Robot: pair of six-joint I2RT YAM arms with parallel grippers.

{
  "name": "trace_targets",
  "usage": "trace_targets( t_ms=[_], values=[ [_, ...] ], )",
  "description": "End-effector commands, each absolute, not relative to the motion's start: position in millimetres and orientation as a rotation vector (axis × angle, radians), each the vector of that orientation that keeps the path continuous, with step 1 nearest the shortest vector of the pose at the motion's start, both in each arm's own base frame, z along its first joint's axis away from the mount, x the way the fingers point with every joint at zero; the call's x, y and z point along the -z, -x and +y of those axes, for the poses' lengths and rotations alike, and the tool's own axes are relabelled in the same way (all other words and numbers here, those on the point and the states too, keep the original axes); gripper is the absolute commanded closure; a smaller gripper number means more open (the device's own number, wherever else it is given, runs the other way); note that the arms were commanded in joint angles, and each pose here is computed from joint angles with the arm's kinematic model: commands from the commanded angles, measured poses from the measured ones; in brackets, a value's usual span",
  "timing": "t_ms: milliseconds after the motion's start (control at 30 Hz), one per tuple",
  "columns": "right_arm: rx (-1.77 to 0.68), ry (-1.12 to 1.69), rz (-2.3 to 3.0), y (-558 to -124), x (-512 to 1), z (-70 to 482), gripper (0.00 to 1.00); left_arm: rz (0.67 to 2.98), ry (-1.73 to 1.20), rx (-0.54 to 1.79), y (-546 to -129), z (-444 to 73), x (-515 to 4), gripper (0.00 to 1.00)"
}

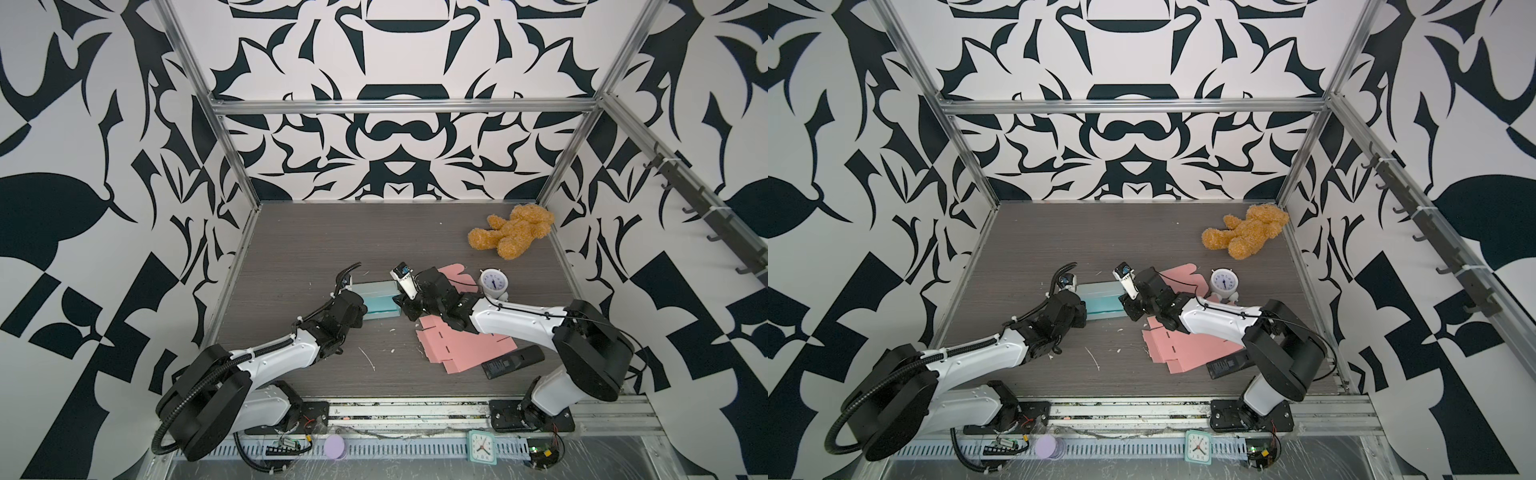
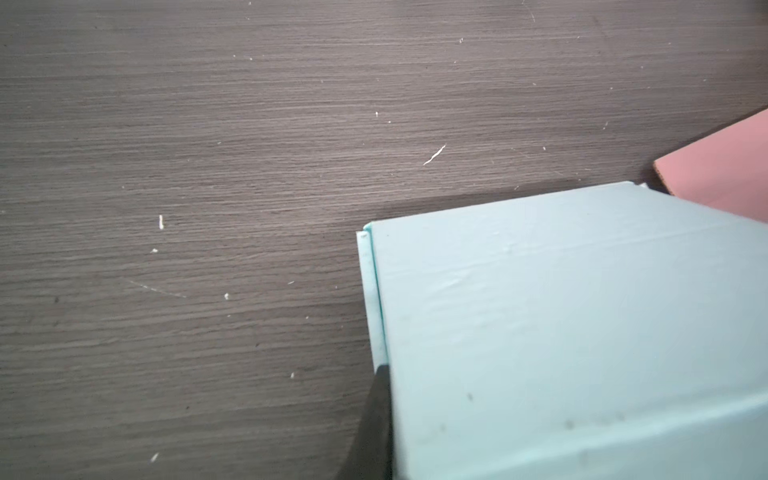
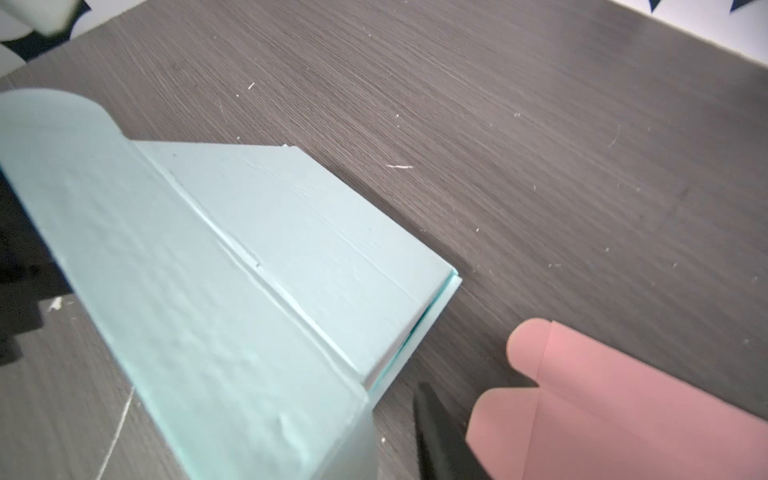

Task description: Fold the paper box

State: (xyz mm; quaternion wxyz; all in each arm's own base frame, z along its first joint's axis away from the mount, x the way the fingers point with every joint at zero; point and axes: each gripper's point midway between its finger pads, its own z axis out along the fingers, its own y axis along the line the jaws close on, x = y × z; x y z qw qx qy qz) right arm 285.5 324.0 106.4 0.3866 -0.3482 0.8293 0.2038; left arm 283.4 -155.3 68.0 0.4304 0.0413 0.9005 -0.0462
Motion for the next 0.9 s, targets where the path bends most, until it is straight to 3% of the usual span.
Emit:
trace_targets(
  t_ms=[0, 200, 433, 633, 867],
  values=[
    [-0.488, 0.859, 2.110, -280.6, -116.9, 312.7, 0.49, 2.244, -0.060, 0.111, -286.2, -155.4, -69.8, 0.92],
    [-0.478, 0.840, 2.095, -267.0, -125.8, 293.0, 0.36, 2.280, -0.073, 0.093, -284.2, -156.7, -57.5, 0.92],
    [-0.457, 0.777, 2.083, -265.2, -170.4, 279.9, 0.33, 2.281, -0.071, 0.097, -282.2, -157.2, -59.2, 0.92],
    [-0.516, 0.805, 2.032, -276.1, -217.3, 303.8, 0.31, 2.280, -0.069, 0.107, -281.9, -158.9, -59.7, 0.91],
    [-0.540, 0.862, 2.081, -292.0, -206.6, 334.1, 0.31, 2.281, -0.075, 0.110, -283.7, -162.7, -59.9, 0.91]
  ],
)
